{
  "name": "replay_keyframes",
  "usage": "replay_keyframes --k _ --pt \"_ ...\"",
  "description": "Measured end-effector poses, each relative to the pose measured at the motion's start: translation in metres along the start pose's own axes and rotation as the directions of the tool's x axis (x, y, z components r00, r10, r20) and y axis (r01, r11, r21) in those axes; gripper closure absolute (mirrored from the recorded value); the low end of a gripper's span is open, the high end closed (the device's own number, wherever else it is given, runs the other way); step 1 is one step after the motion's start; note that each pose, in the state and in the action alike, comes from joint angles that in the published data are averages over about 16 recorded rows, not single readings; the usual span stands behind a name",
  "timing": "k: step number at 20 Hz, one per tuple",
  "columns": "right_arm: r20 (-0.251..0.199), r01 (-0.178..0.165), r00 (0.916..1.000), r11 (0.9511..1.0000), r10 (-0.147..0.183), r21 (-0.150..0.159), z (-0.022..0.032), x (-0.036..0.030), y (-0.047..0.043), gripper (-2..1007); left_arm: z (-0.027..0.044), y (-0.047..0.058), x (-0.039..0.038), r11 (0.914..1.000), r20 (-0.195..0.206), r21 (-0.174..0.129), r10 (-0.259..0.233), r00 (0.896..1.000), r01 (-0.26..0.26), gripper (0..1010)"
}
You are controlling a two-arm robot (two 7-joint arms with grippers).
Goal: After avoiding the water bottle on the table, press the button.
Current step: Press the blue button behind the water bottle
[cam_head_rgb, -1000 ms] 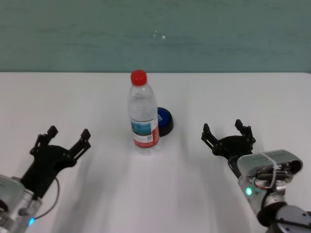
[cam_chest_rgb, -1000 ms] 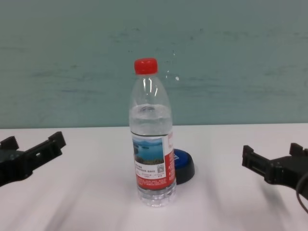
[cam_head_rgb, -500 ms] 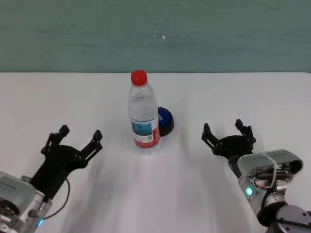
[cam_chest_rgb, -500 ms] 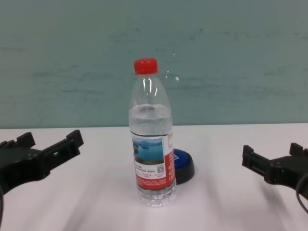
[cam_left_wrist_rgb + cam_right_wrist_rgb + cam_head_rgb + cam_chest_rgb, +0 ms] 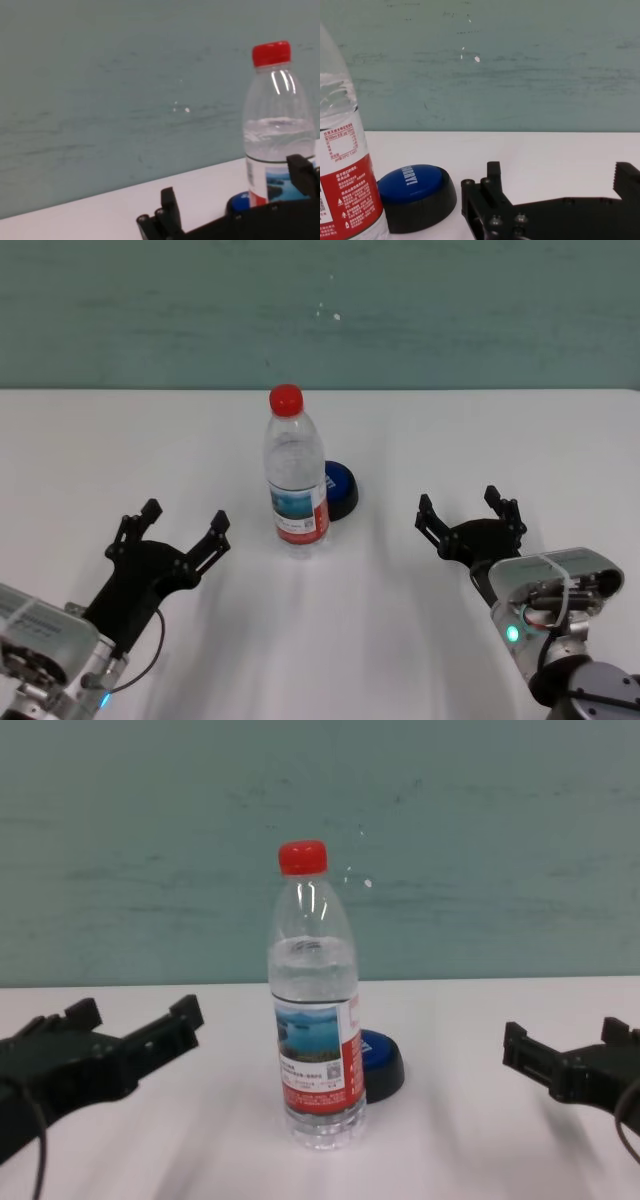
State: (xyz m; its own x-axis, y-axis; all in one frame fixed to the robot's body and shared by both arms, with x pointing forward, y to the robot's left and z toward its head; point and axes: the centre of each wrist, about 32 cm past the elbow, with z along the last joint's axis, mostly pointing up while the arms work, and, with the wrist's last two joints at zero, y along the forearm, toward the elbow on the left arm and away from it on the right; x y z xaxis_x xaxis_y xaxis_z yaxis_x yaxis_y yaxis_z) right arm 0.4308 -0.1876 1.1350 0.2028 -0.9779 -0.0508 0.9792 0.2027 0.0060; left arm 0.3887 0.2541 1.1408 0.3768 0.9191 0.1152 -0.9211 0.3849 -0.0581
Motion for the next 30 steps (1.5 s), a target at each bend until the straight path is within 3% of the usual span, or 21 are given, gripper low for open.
replay_keyframes --k 16,30 --pt "0.0 0.0 1.0 1.0 0.0 0.0 0.0 0.0 0.0 1 0.0012 -0.007 -0.0138 0.9996 -0.002 -0.013 -0.026 1.0 0.026 0" --pt "0.0 0.0 1.0 1.0 0.0 0.0 0.0 0.0 0.0 1 0.0003 -0.01 -0.0175 0.9996 -0.003 -0.012 -0.027 1.0 0.027 0"
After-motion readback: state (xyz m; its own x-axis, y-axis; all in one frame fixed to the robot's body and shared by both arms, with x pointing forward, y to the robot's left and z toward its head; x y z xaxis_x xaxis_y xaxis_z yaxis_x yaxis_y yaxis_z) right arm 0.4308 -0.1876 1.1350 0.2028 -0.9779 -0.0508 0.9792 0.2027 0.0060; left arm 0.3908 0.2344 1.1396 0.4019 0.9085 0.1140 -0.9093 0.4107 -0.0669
